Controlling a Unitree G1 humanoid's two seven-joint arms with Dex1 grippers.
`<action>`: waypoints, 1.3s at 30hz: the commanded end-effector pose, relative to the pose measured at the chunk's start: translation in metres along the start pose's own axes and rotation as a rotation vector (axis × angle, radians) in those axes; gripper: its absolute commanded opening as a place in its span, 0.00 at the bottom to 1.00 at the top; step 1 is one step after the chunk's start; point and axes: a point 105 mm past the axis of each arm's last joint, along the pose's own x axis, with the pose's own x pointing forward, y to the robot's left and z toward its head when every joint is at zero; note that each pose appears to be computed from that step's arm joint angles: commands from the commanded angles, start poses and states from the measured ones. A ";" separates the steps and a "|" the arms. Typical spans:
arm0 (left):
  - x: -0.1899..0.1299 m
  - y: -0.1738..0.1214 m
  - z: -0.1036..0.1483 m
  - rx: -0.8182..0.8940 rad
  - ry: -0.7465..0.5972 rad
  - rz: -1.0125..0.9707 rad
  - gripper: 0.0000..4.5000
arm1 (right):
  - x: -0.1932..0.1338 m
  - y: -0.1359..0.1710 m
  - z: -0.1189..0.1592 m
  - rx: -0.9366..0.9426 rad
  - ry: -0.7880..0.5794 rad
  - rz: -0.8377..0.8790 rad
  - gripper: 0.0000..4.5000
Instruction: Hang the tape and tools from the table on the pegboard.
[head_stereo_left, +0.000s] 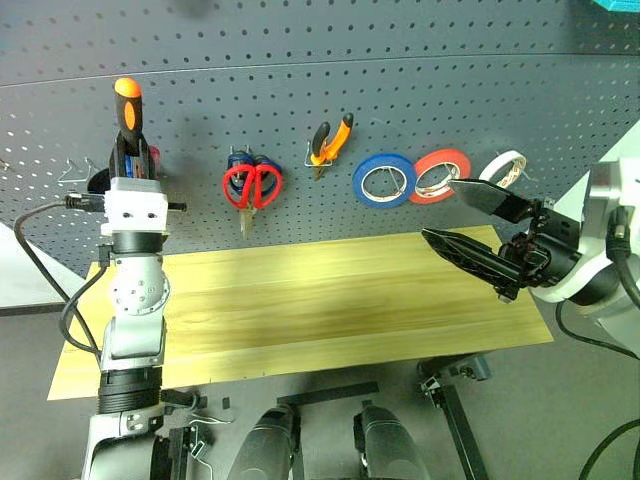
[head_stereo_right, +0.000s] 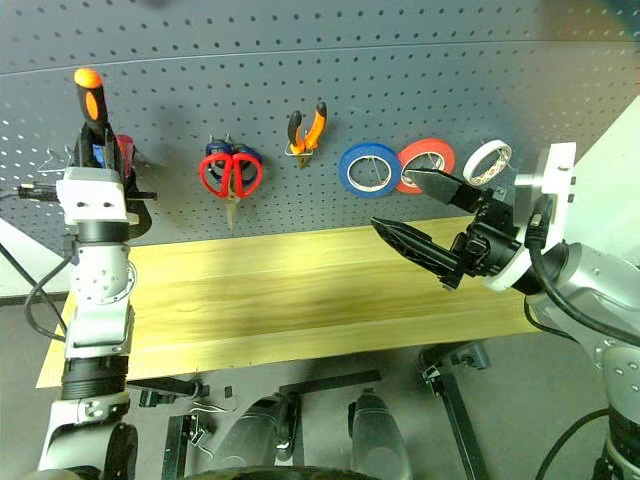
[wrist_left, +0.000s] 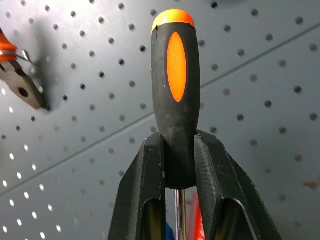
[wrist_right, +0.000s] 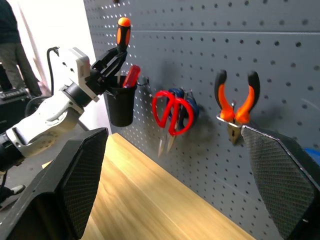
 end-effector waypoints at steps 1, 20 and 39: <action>-0.005 0.014 0.012 0.029 -0.020 0.036 0.10 | -0.002 0.002 0.008 -0.041 -0.004 0.006 1.00; -0.007 0.034 0.019 0.075 -0.021 0.154 1.00 | -0.005 -0.005 -0.004 -0.039 0.038 -0.016 1.00; -0.005 0.003 0.038 0.007 -0.076 0.085 1.00 | -0.004 -0.009 -0.007 -0.053 0.037 -0.022 1.00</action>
